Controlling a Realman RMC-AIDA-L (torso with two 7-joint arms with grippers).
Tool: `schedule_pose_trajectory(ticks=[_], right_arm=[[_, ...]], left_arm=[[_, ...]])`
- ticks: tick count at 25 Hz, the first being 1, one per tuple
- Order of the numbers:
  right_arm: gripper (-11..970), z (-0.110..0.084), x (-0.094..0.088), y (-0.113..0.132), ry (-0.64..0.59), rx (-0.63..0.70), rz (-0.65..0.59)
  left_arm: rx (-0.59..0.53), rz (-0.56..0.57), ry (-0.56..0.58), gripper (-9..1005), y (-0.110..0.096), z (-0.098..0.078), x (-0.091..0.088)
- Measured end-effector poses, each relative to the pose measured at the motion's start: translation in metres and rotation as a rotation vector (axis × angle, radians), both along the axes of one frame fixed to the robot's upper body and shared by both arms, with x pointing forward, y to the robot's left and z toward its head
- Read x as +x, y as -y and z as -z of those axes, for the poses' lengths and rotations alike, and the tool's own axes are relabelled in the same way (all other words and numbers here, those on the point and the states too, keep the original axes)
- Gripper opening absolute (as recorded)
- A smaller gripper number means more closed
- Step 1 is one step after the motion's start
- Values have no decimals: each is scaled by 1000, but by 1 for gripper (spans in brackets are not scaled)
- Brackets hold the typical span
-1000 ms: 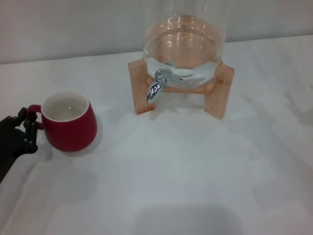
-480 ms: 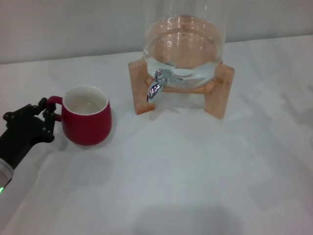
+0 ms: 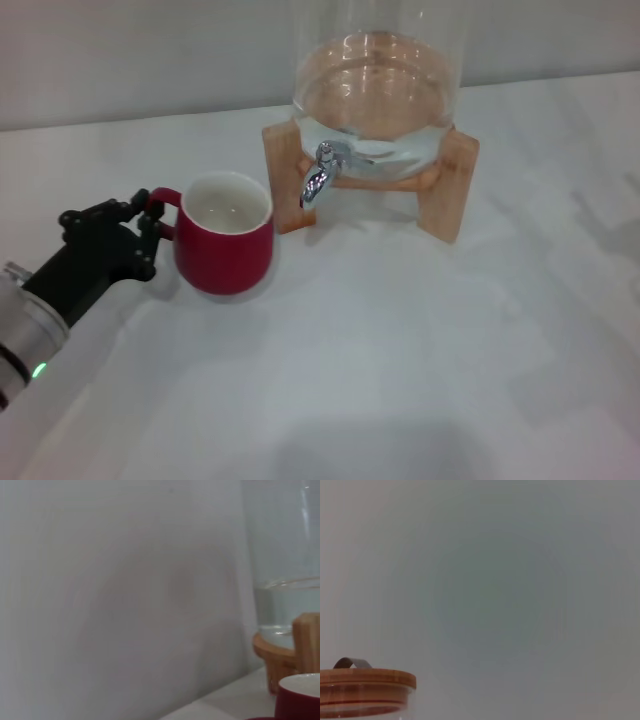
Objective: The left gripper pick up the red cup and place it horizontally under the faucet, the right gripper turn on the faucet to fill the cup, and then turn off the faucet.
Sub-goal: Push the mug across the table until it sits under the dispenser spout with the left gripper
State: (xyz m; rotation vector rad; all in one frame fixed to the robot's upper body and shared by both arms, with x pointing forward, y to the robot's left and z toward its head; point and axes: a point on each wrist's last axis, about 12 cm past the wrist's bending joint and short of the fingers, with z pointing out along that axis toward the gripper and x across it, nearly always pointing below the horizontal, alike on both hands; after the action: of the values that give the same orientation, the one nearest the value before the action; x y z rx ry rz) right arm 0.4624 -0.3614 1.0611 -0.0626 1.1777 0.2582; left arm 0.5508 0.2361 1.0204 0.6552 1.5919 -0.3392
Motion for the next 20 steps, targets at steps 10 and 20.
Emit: schedule_pose_trajectory(ticks=[10,20], right_arm=[[822,0,0,0,2,-2,1],[821,-1,1,0,8,-3,-1]], left_arm=[[29,75,-15,121,20,-1,4],[35,126,-10,120,31,-3,5]])
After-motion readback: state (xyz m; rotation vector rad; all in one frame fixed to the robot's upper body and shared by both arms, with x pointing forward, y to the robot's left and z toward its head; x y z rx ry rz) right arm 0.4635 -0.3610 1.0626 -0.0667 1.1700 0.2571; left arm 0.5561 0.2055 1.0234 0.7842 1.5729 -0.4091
